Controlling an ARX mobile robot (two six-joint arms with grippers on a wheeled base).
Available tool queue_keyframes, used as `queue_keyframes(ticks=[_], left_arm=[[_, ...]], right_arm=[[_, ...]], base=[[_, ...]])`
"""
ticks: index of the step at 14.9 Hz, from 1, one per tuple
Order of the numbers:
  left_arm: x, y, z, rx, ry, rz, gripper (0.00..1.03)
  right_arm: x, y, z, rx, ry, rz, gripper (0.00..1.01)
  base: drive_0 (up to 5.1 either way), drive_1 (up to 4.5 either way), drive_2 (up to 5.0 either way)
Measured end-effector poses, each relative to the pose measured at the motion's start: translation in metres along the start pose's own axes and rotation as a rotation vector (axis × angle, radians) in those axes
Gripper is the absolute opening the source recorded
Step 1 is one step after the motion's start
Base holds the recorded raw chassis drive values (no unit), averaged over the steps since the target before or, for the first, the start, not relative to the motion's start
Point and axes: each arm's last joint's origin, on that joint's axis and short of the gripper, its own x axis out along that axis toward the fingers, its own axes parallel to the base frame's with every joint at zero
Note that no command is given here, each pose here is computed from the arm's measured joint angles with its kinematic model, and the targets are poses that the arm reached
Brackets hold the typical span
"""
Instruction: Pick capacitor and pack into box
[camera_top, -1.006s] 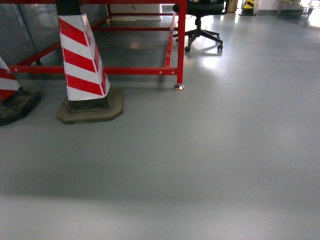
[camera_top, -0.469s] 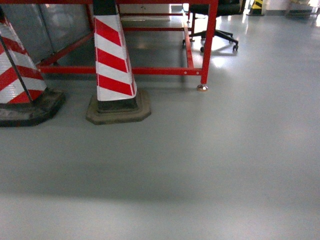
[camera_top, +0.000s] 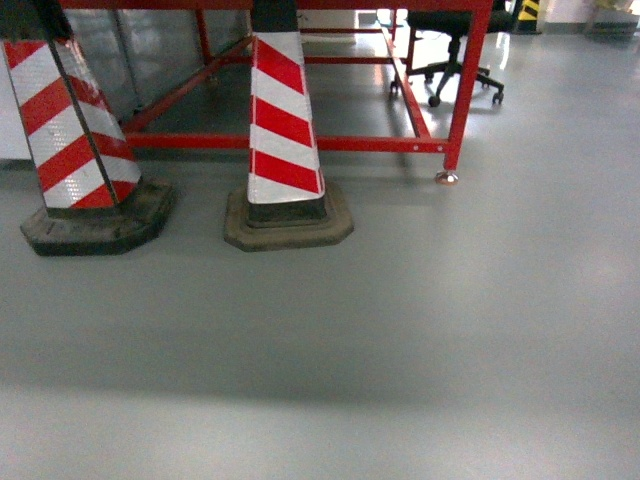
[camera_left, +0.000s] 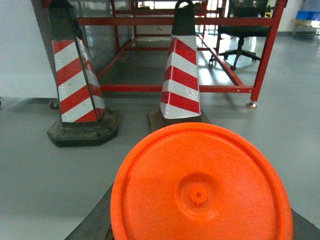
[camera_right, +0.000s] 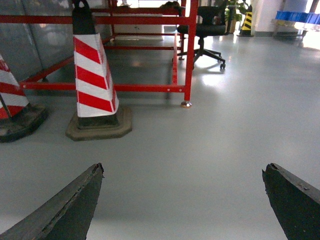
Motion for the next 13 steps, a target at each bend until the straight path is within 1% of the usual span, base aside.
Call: queue_keyframes(ticks=[6,8,13], left_arm=[[0.0,0.0,-0.0001,0.0,0.002,0.0,0.44],[0.0,0.0002,-0.0003,0.0,0.003,0.006,0.44],[0.0,0.0,-0.0002,0.0,0.002,0.001,0.44]], right_arm=[[0.0,0.0,0.0004,0.0,-0.004,0.0,0.98],[0.0,0.0001,0.0007,0.0,-0.007,0.004,0.98],[0.0,0.0001,0.0003,0.0,-0.003,0.002,0.98]], base=[[-5.0,2.43,2.4],[0.0,0.0,0.0],[0.0,0.0,0.0]])
